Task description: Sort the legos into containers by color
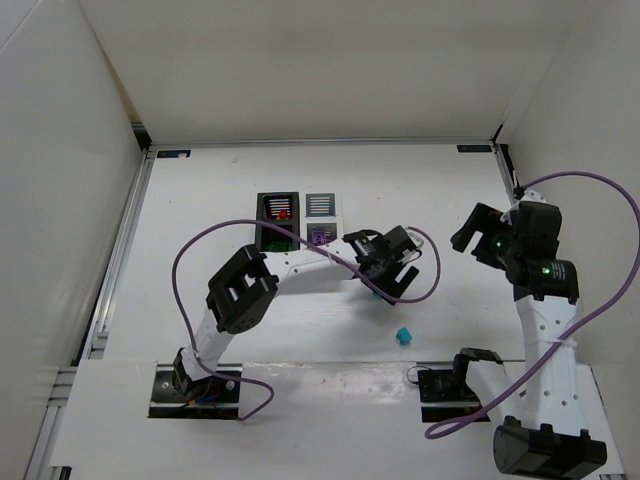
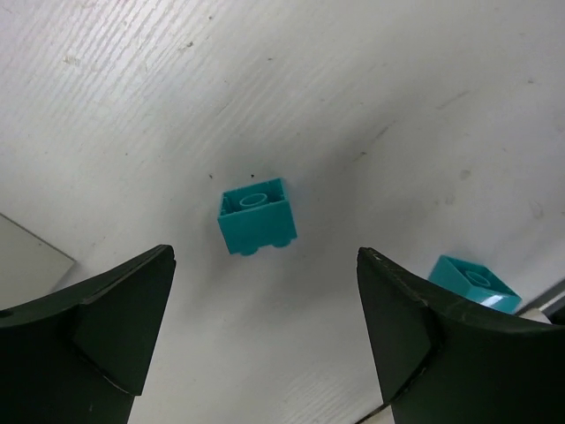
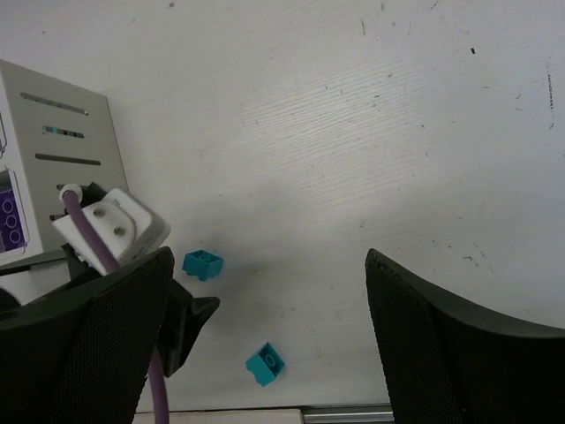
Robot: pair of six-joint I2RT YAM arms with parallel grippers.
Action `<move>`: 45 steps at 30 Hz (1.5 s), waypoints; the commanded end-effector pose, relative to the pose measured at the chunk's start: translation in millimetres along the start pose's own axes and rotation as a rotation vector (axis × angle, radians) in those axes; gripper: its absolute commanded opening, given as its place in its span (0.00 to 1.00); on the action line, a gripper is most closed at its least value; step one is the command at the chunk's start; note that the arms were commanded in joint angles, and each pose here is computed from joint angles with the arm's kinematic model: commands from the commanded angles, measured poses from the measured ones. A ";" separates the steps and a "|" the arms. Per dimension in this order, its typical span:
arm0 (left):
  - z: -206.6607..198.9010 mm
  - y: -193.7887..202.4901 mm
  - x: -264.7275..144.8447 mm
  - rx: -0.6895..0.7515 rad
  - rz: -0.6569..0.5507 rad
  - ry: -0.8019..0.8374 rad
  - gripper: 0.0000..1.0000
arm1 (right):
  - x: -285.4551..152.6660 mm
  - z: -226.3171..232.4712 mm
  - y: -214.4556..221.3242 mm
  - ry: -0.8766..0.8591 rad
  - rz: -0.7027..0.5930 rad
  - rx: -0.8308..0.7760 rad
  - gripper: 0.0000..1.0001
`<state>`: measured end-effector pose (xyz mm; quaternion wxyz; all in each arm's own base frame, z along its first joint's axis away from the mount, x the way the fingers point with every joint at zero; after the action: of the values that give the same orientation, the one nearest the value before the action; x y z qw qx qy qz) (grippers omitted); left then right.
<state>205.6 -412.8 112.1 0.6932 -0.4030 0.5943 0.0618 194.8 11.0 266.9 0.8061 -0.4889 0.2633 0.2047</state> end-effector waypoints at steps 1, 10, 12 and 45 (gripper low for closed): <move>2.0 -12.8 -2.2 -0.058 -0.053 -0.030 0.94 | -2.7 1.5 -2.4 0.006 -0.032 -0.006 0.90; 6.5 -3.0 21.7 -0.090 -0.042 -0.081 0.89 | -2.0 0.7 1.5 0.026 -0.028 -0.023 0.90; 5.1 -1.8 26.7 -0.093 -0.041 -0.077 0.87 | -2.3 0.0 0.8 0.030 -0.033 -0.022 0.90; 19.6 -32.2 -54.5 -0.114 -0.233 -0.278 0.39 | -7.1 8.0 8.6 0.033 -0.029 -0.090 0.90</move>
<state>213.8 -410.3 88.9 0.7450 -0.4368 0.4889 0.1231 188.7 21.3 261.3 0.7756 -0.5314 0.2733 0.2037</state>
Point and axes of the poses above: each gripper's point midway between its finger pads, its own x axis out along the fingers, its own z axis along the line the jaws close on, y = z × x, the point moved 6 cm from there along -x, back along the fingers, and after that the axes turned 5 degrees about x, right-handed, at the moved point
